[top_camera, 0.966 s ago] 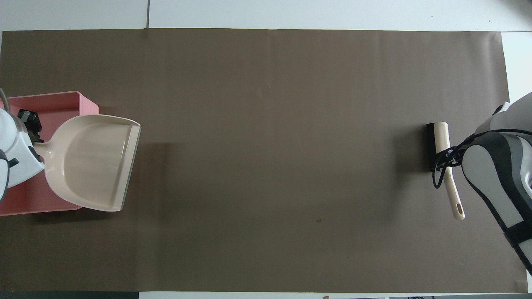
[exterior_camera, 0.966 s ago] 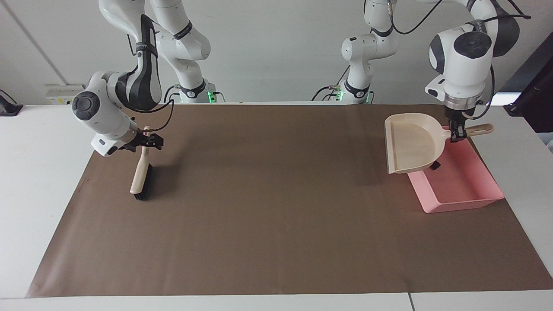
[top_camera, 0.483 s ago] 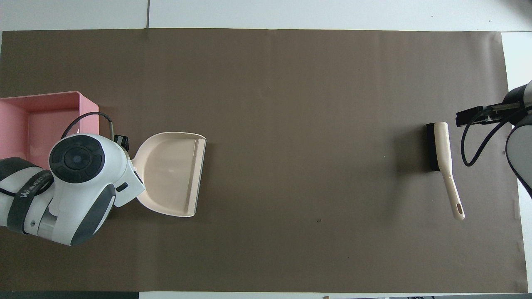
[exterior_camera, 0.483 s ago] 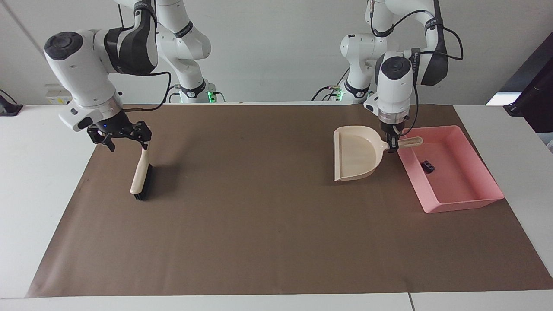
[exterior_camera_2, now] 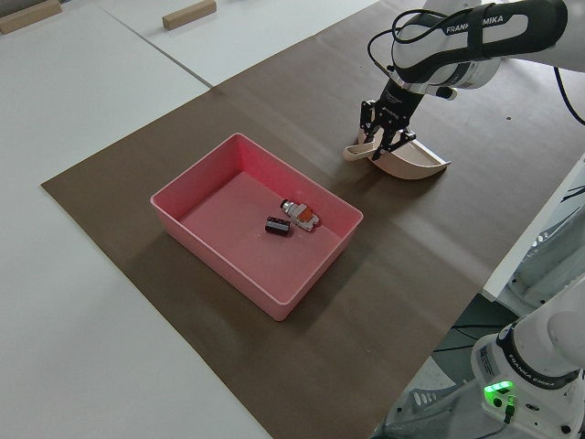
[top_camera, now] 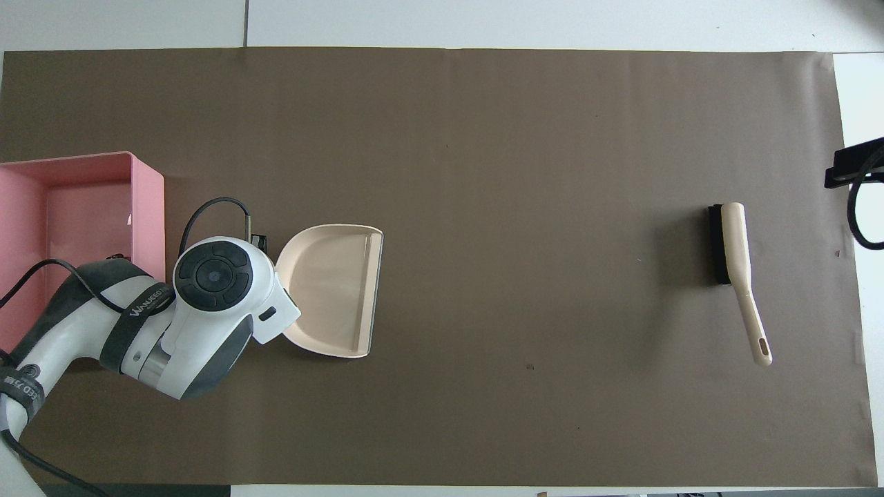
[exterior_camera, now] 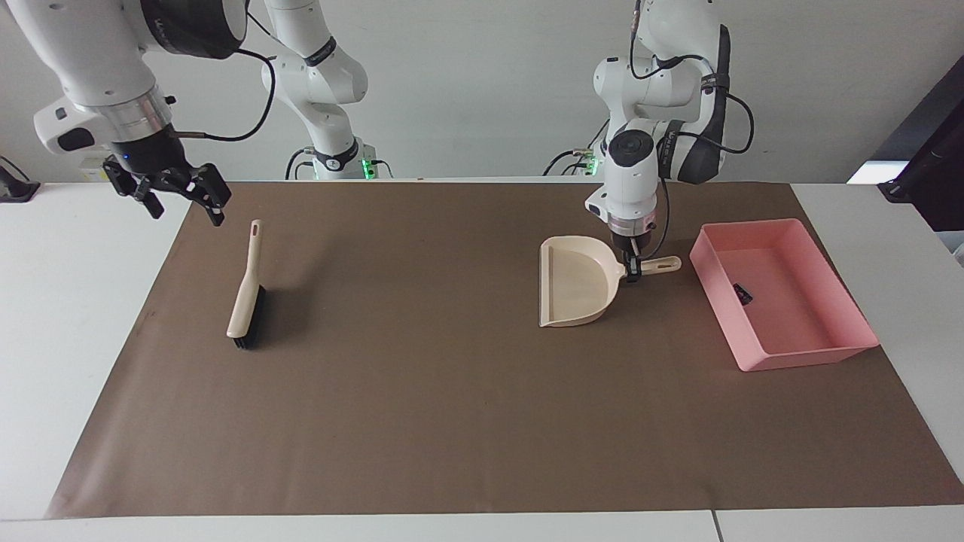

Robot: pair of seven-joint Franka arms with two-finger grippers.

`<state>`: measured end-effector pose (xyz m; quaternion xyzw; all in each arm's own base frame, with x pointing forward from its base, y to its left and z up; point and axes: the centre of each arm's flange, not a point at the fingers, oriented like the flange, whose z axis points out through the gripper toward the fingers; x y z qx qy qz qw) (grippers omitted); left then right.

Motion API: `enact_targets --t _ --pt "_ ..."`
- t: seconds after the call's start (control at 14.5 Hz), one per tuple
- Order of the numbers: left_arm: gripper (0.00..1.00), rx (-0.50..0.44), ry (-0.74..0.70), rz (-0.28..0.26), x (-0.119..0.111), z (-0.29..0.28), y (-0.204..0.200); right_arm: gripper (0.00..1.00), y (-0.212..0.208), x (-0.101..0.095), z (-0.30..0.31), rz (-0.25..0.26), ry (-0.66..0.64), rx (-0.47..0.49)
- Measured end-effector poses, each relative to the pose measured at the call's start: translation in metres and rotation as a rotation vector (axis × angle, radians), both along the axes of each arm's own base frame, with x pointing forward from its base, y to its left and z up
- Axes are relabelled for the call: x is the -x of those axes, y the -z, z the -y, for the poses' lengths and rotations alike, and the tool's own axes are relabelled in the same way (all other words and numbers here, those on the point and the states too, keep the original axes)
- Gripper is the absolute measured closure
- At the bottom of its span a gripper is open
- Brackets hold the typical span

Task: Clean e-waste and dump in bin
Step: 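Bring the dustpan back onto the table with the left gripper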

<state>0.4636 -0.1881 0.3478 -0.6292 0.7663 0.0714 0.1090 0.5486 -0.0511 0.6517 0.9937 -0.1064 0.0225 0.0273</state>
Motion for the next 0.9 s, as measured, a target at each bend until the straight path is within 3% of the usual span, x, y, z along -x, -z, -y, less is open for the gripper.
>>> enact_targets --t 0.21,0.34,0.62,0.9 --pt "0.68 -0.001 -0.001 -0.004 0.0 0.0 0.002 0.0 0.0 0.005 0.003 -0.032 0.037 -0.004" --pt "0.51 -0.004 0.001 -0.009 0.002 0.001 0.004 0.0 0.002 0.006 -0.004 -0.053 0.026 -0.005" --pt "0.06 0.001 -0.059 0.018 -0.001 0.001 -0.008 0.0 0.006 0.011 -0.01 -0.1 0.022 -0.032" --pt "0.02 -0.008 -0.392 0.101 0.005 -0.016 -0.045 0.0 0.007 0.009 -0.009 -0.079 0.028 -0.07"
